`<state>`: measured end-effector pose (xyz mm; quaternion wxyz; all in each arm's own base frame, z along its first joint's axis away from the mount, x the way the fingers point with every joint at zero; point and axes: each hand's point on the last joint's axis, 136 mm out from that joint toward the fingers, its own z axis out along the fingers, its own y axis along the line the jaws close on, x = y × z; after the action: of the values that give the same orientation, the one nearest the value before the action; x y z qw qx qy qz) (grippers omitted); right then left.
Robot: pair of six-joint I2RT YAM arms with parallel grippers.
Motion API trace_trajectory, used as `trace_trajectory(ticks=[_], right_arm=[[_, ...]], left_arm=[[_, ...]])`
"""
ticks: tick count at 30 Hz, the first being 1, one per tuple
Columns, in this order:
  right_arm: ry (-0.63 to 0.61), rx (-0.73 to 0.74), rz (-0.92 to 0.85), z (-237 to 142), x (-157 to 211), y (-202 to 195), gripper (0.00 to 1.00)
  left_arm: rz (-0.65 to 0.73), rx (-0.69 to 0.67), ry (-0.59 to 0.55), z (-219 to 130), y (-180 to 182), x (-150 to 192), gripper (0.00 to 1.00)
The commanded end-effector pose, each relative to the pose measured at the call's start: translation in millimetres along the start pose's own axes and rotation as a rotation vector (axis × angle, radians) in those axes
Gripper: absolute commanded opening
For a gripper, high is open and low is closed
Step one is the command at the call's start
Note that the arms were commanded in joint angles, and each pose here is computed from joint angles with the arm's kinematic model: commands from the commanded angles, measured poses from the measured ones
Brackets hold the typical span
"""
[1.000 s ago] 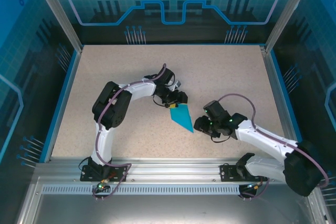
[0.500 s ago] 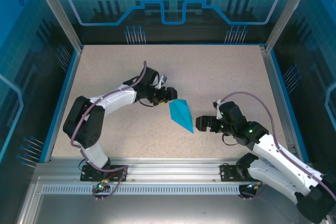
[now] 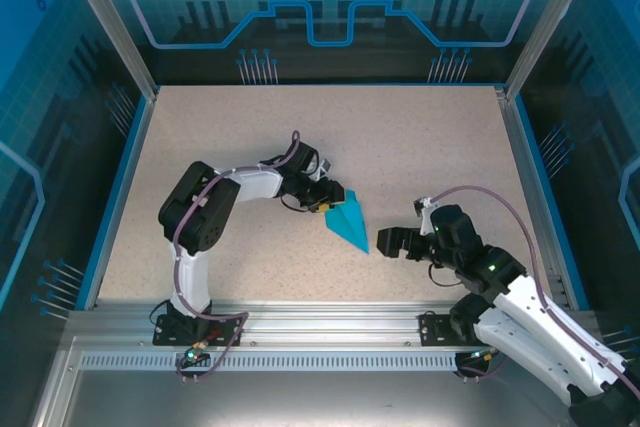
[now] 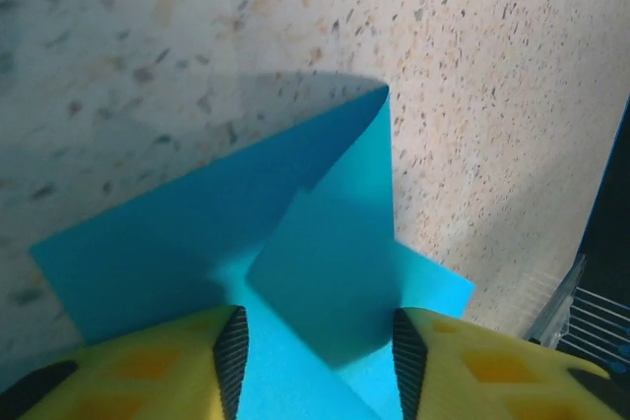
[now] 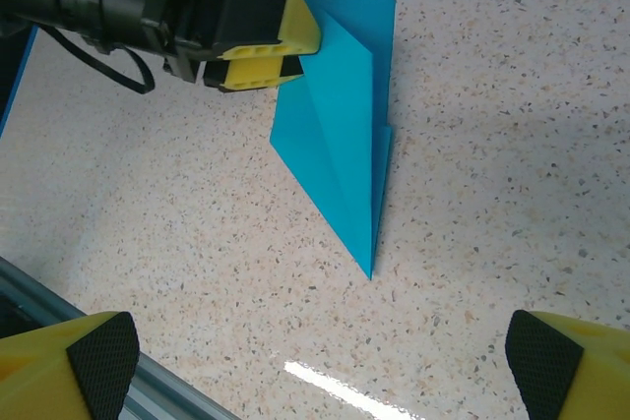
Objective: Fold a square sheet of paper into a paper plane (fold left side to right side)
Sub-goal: Fourth fold the wing at the center of the table, then turn over the paper at the center of the table.
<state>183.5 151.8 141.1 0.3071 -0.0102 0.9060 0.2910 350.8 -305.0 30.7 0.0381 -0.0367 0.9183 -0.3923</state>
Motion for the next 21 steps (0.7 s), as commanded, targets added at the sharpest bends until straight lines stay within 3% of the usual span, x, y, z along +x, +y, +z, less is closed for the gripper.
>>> trace_trajectory(ticks=[1,4,7,14,21], right_arm=[[0.010,0.018,0.044,0,8,-9,0.99],[0.008,-0.002,0.041,0,8,-6,0.99],[-0.001,-0.059,0.010,0,4,5,0.99],[-0.035,-0.345,-0.068,-10,-26,50,0.99],[-0.067,-0.567,-0.088,-21,-71,64,0.99]], left_arm=[[0.039,0.074,0.014,6,-22,-6,0.40],[0.070,0.106,-0.008,1,-31,-9,0.19],[0.144,0.147,-0.052,-17,-51,-8,0.07],[0.378,0.224,-0.188,-86,-105,1,0.04],[0.615,0.317,-0.332,-153,-153,22,0.04]])
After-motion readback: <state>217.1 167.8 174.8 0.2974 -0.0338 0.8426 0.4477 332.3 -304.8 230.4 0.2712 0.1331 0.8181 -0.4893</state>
